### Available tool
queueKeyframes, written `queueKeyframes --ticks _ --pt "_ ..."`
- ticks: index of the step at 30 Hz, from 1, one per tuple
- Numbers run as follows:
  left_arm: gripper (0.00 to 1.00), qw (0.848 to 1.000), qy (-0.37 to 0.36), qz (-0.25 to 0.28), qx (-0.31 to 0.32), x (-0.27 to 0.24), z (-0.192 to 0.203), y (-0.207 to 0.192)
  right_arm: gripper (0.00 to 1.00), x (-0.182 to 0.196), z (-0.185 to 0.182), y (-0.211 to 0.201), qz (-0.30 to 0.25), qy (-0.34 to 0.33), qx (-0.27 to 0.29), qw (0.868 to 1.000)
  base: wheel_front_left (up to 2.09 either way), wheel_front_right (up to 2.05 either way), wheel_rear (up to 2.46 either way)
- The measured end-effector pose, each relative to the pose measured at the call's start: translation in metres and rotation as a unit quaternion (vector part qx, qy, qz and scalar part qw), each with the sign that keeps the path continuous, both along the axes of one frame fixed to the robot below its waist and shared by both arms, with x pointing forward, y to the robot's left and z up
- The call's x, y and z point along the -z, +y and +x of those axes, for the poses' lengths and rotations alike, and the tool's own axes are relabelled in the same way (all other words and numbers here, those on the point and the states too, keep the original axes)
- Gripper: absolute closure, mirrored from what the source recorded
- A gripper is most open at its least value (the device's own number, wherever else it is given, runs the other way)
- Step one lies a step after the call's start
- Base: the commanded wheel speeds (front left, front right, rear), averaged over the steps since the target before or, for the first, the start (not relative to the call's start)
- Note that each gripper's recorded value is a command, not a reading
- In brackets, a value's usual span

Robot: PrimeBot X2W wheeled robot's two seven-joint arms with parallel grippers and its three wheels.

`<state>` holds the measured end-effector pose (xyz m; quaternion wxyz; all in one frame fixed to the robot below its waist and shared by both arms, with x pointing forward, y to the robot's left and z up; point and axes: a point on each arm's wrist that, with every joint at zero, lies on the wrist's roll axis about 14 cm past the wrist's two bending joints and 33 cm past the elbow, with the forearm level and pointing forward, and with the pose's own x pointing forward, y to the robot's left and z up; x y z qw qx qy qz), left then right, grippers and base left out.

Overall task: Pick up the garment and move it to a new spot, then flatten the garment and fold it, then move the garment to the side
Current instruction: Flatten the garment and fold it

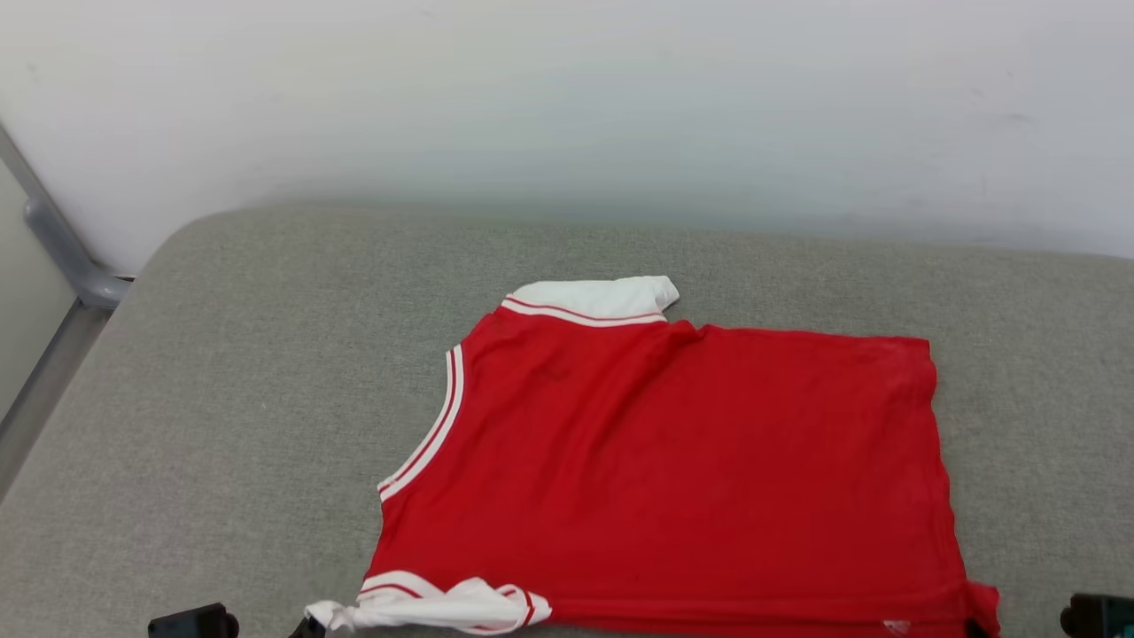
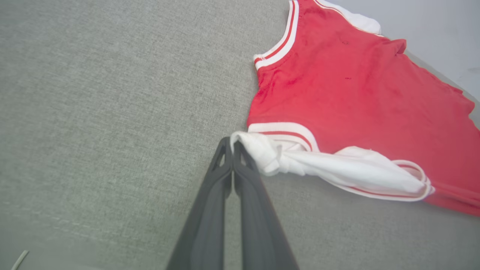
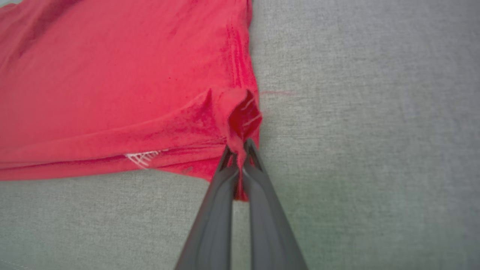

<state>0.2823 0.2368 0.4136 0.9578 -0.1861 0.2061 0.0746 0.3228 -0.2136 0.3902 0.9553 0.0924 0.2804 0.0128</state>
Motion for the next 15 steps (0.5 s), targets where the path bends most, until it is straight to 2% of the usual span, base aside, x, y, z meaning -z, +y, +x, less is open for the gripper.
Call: queueKeyframes --ticks 6,11,15 --pt "1.0 1.0 0.002 0.009 0.013 -0.024 -0.009 -0.001 1.0 -0.009 -0.021 -0.001 -0.013 0.021 -0.002 1.0 0.0 0.0 0.0" --pt "1.0 0.998 -0.044 0.028 0.035 -0.058 0.014 -0.008 1.0 -0.034 -0.01 0.003 -0.026 -0.002 -0.013 1.0 0.0 0.0 0.0" --pt "1.0 0.996 -0.067 0.034 0.056 -0.072 0.042 -0.019 1.0 -0.052 0.014 0.005 -0.045 -0.024 -0.027 0.998 0.0 0.0 0.0"
